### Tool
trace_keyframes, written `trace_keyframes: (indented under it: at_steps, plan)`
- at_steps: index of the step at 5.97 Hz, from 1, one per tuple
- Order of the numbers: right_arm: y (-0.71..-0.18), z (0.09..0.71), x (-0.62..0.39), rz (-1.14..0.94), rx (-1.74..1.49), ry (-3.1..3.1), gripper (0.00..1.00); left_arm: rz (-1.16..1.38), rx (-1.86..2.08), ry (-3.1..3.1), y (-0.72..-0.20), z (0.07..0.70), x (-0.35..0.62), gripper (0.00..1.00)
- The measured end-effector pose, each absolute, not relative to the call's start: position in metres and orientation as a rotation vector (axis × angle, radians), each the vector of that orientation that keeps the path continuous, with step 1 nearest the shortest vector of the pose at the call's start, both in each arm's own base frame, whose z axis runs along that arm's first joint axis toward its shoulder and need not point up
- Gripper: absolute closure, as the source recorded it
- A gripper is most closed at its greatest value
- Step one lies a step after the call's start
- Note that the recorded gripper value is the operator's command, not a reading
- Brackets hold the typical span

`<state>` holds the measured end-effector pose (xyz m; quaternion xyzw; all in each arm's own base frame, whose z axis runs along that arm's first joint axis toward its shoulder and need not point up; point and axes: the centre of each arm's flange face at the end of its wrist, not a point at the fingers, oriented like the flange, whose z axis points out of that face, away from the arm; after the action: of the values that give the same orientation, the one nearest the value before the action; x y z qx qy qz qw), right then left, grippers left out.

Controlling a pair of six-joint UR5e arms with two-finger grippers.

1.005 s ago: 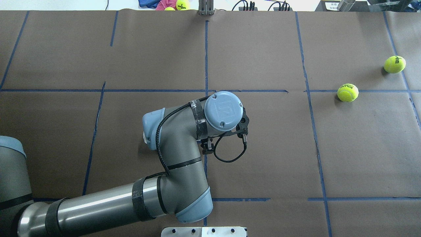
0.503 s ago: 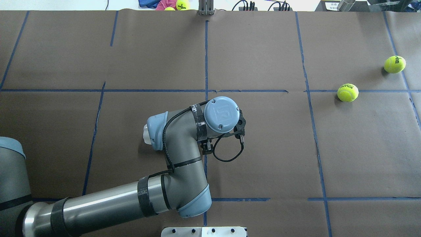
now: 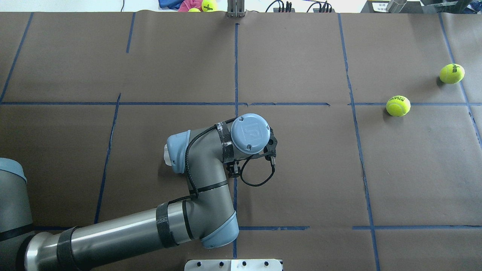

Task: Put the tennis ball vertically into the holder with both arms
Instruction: 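Close the left gripper around the can near its open end, then lift the can with the left gripper and turn it upright, open end up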

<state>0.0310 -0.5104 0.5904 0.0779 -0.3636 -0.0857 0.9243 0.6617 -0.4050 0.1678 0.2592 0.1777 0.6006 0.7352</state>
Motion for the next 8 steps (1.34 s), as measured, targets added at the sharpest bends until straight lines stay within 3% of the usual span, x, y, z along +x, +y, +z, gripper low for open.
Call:
trace_keyframes:
  at_steps: [2,5,8]
  plan:
    - [-0.510,0.590,0.031,-0.177,0.160,-0.746,0.00,1.320,0.579,0.396,-0.405,0.175,0.662,0.07]
    - [-0.511,0.589,0.030,-0.178,0.162,-0.746,0.00,1.315,0.604,0.409,-0.406,0.180,0.661,0.26]
    - [-0.513,0.588,0.030,-0.178,0.164,-0.746,0.00,1.266,0.688,0.450,-0.427,0.131,0.631,0.25]
